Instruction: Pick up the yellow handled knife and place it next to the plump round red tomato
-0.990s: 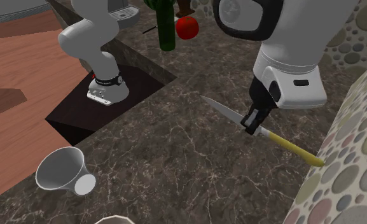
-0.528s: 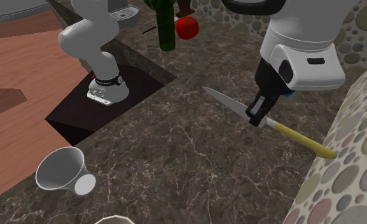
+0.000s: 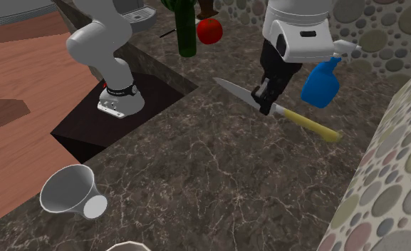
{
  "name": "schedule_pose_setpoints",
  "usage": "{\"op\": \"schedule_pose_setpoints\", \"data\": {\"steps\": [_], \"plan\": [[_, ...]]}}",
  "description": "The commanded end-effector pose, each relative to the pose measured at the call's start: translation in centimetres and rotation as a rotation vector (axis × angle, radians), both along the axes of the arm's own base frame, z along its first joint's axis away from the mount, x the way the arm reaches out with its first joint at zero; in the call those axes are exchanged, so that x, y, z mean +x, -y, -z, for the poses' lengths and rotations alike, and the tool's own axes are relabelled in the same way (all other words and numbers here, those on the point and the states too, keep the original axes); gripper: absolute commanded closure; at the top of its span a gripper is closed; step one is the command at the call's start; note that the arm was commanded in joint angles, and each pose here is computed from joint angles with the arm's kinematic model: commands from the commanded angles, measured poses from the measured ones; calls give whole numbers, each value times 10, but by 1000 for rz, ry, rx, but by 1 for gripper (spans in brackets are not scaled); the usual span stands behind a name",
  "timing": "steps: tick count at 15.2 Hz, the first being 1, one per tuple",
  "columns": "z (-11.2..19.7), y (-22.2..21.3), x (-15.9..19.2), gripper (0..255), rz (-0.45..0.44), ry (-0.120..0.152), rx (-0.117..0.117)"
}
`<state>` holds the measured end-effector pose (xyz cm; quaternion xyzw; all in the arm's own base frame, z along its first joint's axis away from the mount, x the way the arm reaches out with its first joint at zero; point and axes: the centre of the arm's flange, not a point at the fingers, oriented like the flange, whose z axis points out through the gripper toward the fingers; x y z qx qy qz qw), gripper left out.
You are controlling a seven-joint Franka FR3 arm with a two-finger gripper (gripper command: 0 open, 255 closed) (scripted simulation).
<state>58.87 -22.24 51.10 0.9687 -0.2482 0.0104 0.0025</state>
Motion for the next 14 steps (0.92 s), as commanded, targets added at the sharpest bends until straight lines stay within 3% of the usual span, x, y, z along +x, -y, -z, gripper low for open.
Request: {"op": "schedule_pose_setpoints", "data": {"steps": [1, 14], "plan": [[-1, -21, -17, 255, 0, 0, 0], [-1, -155, -124, 255, 0, 0, 0]]}}
